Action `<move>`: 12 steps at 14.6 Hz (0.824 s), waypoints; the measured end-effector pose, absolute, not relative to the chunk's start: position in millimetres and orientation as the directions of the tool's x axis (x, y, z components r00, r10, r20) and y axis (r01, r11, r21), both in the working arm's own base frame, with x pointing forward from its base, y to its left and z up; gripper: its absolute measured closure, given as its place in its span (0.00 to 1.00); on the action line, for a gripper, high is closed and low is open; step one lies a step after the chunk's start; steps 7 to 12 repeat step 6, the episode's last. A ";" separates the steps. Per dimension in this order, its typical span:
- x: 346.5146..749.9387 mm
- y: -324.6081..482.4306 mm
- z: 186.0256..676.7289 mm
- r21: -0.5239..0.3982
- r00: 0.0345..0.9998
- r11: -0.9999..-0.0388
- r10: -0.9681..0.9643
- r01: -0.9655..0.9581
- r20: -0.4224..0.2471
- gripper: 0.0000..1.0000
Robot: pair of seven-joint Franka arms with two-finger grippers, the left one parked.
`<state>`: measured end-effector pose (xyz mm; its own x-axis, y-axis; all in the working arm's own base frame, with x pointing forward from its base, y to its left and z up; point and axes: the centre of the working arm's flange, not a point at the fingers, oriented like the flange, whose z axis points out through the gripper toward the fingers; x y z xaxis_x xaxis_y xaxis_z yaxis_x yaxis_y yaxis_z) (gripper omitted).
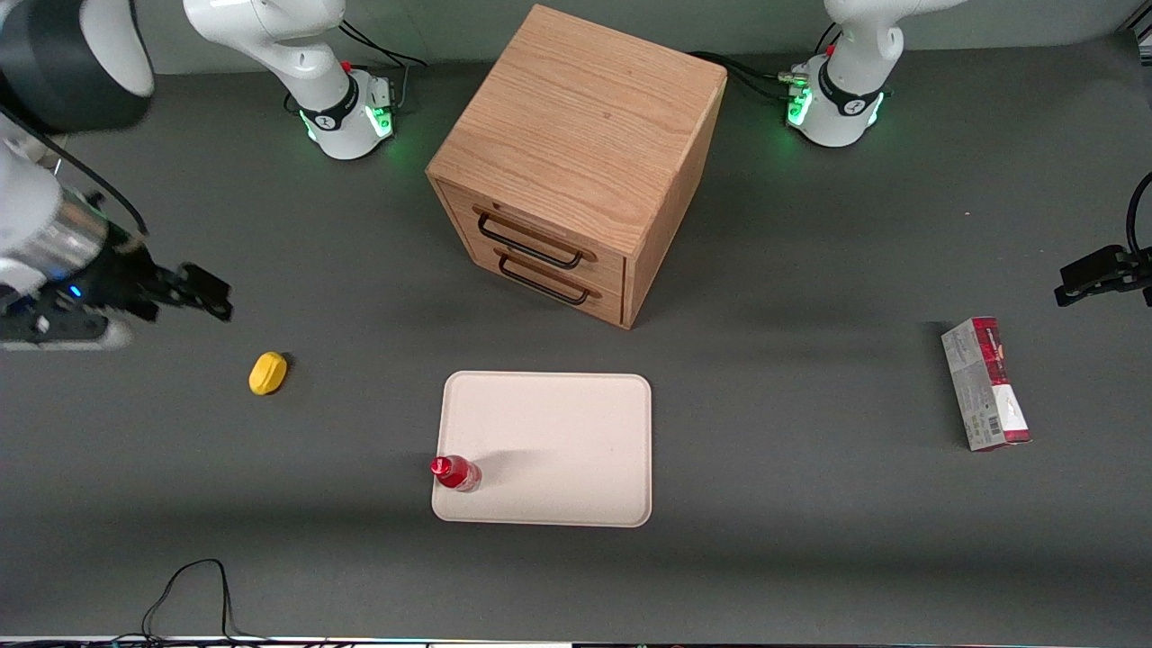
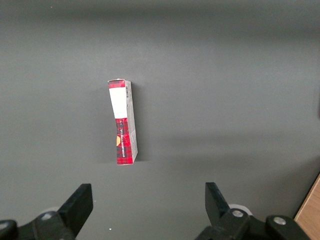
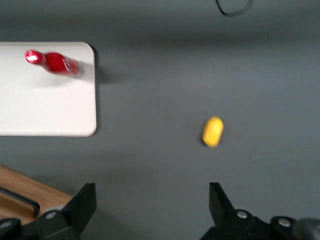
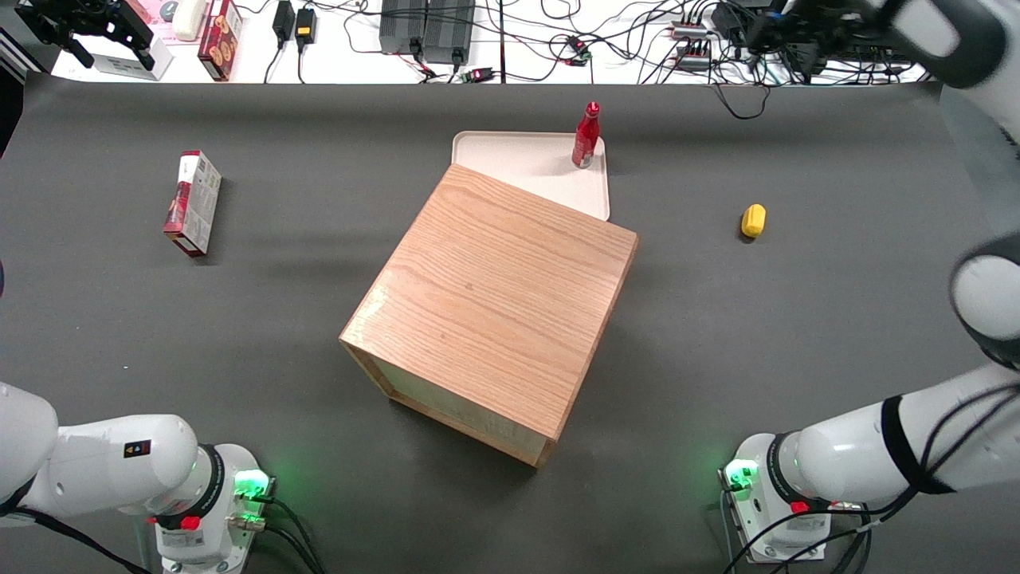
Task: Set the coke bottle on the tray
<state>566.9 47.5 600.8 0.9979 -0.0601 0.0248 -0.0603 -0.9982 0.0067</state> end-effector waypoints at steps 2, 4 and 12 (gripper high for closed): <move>539.3 29.8 617.8 0.005 0.996 -0.996 -0.086 -0.086 0.018 0.00; 524.9 20.6 626.8 0.003 0.995 -0.995 -0.099 -0.099 0.017 0.00; 522.6 18.7 624.8 0.003 0.995 -0.995 -0.102 -0.102 0.011 0.00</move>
